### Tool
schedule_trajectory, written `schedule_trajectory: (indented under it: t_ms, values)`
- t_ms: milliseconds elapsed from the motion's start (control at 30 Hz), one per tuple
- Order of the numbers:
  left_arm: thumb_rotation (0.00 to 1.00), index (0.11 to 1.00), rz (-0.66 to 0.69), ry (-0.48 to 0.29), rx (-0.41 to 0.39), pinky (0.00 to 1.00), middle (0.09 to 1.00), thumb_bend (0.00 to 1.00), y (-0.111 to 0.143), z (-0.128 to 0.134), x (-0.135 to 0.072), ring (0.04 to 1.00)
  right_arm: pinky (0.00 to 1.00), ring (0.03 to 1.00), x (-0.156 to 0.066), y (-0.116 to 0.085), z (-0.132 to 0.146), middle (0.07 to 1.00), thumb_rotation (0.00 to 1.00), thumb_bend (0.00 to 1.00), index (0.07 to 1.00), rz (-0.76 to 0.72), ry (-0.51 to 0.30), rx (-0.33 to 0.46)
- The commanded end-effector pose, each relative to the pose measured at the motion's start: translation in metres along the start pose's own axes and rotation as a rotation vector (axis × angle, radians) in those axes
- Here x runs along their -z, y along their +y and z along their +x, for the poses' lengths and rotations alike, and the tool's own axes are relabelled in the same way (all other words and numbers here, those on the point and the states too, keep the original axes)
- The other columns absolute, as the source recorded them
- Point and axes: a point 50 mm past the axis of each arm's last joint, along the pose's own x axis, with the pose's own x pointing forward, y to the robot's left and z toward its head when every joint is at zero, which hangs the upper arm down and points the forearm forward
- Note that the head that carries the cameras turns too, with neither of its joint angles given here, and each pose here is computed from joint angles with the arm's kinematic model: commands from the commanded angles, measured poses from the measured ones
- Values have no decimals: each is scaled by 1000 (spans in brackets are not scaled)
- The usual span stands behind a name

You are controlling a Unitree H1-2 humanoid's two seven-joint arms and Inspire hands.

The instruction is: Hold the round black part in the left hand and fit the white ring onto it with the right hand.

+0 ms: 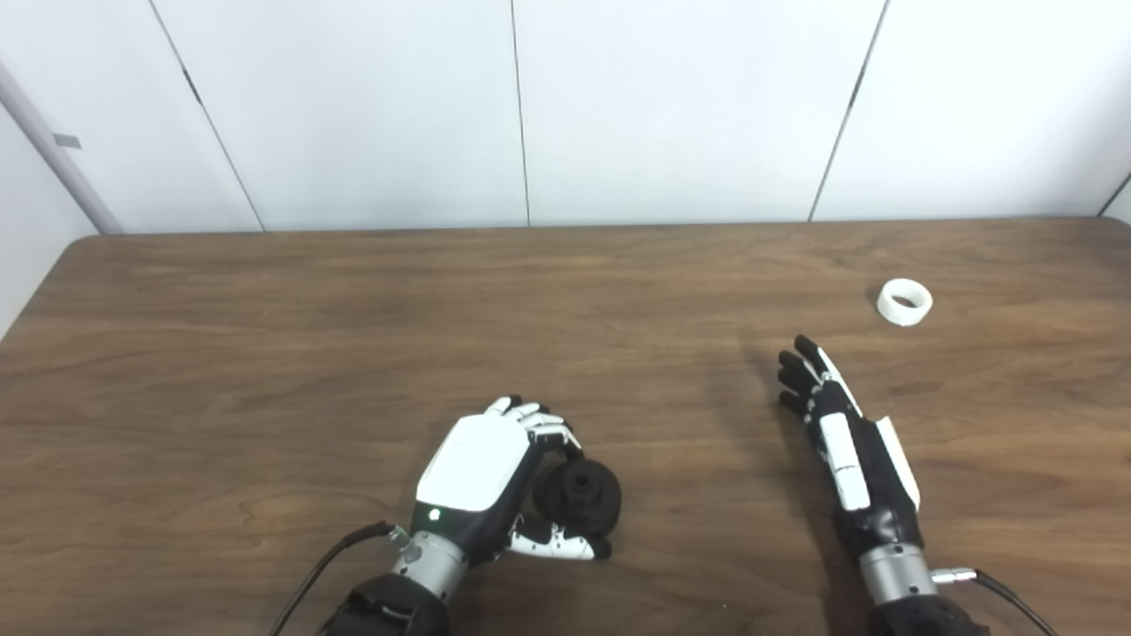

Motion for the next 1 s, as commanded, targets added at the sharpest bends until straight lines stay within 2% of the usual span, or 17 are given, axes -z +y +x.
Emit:
schedule_trajectory:
  t_ms: [0,433,967]
  values:
    - [53,485,17,58,89,952,784,523,-22,-9,8,871,896,917,1,7,-6,915,1000,562,947,22,19,1]
    - [52,485,-115,101,93,958,782,522,-46,-20,17,878,883,901,-4,6,-6,906,1000,566,942,2,15,7]
    - [50,485,-129,113,93,948,783,523,-56,-26,24,876,872,902,-6,6,-5,906,1000,565,943,5,10,4]
